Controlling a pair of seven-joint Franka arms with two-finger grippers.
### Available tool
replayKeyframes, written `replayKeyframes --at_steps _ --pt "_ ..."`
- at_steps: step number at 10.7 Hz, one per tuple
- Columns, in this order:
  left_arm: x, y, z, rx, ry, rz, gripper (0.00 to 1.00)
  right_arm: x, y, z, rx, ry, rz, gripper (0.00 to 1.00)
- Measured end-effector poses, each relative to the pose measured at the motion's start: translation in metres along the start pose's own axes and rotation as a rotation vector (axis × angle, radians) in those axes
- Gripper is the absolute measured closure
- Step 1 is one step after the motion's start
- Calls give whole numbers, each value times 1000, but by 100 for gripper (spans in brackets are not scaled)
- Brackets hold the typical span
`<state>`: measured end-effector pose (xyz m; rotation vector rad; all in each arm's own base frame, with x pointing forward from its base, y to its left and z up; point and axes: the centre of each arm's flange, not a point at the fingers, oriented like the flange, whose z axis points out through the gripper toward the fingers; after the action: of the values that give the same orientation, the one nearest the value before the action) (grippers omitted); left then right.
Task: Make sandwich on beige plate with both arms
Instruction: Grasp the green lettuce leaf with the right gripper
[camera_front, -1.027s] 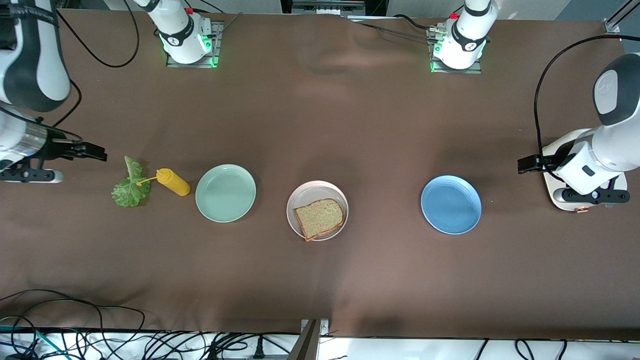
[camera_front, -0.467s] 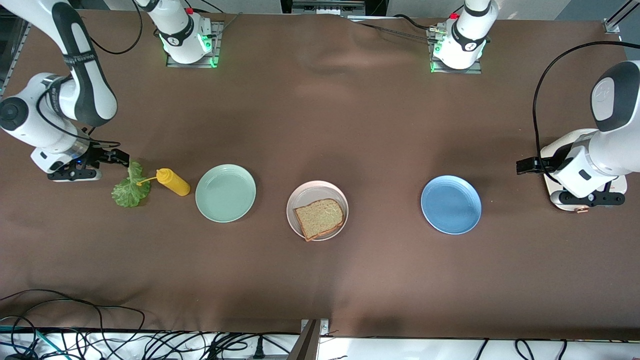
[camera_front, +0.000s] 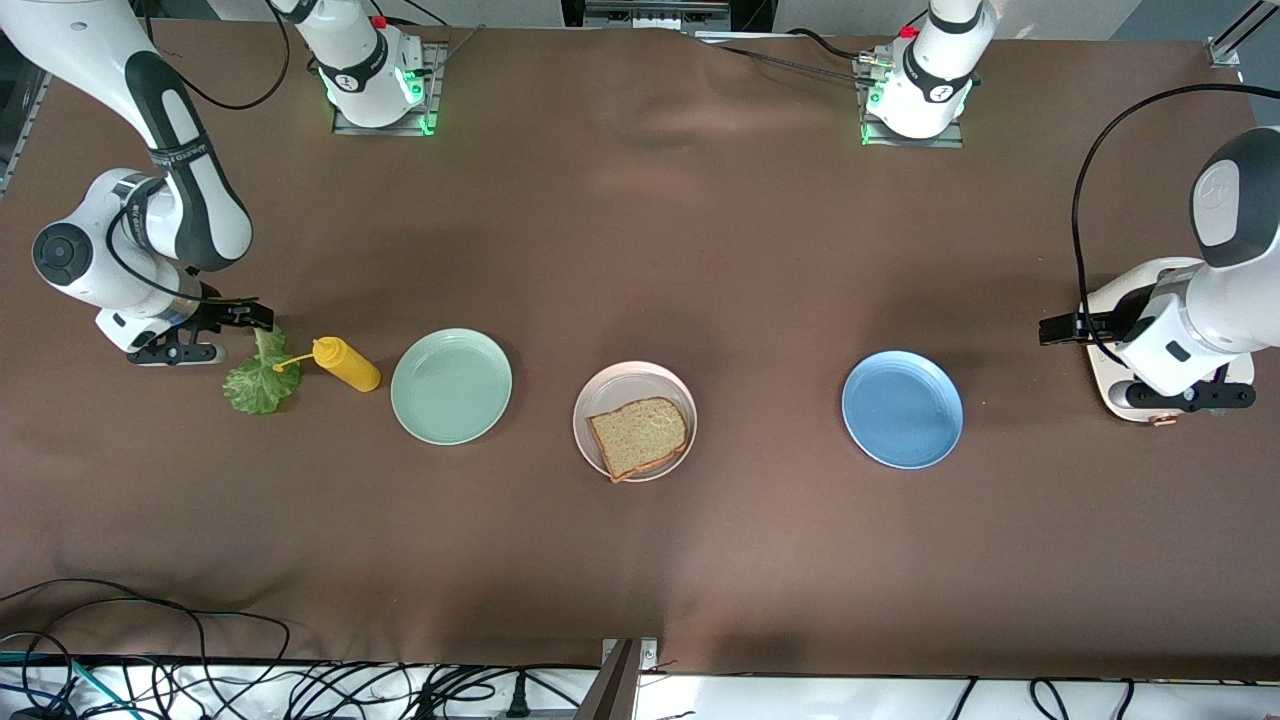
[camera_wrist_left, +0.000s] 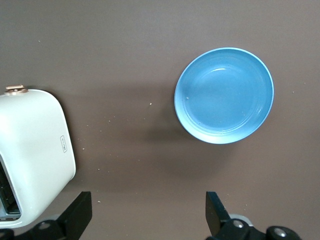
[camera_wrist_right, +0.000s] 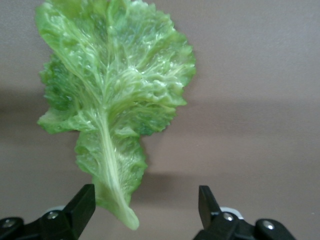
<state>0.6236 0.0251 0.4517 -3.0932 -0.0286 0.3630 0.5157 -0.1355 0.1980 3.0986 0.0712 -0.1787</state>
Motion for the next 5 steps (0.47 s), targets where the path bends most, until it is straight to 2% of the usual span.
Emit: replayKeyframes --at_steps 4,5 --pt "1 2 1 0 -2 4 0 1 -1 8 4 -11 4 74" --pt "1 4 1 0 -2 8 0 1 -2 8 5 -11 3 85"
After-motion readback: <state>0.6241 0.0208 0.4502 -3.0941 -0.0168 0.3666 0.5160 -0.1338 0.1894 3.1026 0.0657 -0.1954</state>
